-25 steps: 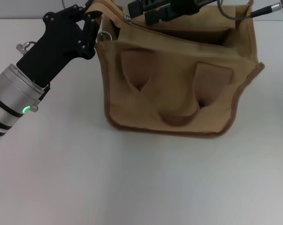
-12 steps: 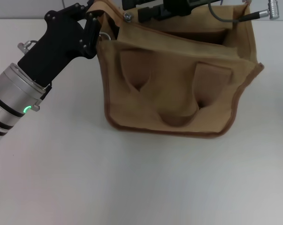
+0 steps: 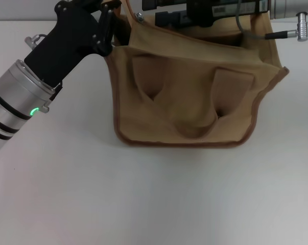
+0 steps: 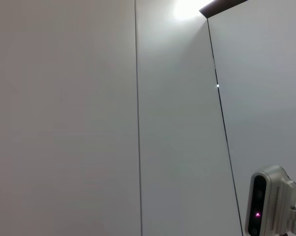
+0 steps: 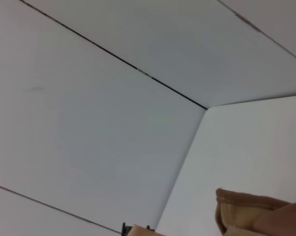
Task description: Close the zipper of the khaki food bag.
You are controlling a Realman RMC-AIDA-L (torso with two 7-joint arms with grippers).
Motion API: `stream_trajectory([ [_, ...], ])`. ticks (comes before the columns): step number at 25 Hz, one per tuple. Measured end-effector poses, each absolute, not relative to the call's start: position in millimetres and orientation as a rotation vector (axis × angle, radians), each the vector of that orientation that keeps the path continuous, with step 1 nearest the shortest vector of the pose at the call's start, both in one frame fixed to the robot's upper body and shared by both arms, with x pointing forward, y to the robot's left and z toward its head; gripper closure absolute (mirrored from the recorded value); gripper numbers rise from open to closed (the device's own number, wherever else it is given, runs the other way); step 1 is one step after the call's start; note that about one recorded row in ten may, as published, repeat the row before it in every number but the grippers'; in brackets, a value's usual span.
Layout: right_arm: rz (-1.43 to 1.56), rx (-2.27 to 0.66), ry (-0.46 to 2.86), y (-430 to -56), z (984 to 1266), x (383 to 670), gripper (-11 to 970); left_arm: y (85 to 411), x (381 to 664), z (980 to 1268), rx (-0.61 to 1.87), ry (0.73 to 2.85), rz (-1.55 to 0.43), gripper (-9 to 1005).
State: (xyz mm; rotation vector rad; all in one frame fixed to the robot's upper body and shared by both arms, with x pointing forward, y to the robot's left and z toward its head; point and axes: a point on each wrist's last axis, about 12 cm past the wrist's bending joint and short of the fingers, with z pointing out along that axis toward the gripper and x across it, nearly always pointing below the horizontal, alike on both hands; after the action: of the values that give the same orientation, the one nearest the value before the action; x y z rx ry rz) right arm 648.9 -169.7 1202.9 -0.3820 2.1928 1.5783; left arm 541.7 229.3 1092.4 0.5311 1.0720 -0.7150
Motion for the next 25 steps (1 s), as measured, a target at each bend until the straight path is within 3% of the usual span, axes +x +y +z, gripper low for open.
stream_trajectory([
  [15, 1.628, -0.427, 2.127, -153.6, 1204.8, 646.2, 260, 229.2, 540.6, 1089.4, 0.521, 1.091, -0.717, 968],
  [25, 1.617, -0.354, 2.141, -160.9, 1191.5, 644.9, 259, 230.2, 538.8, 1088.6, 0.516, 1.090, -0.718, 969],
])
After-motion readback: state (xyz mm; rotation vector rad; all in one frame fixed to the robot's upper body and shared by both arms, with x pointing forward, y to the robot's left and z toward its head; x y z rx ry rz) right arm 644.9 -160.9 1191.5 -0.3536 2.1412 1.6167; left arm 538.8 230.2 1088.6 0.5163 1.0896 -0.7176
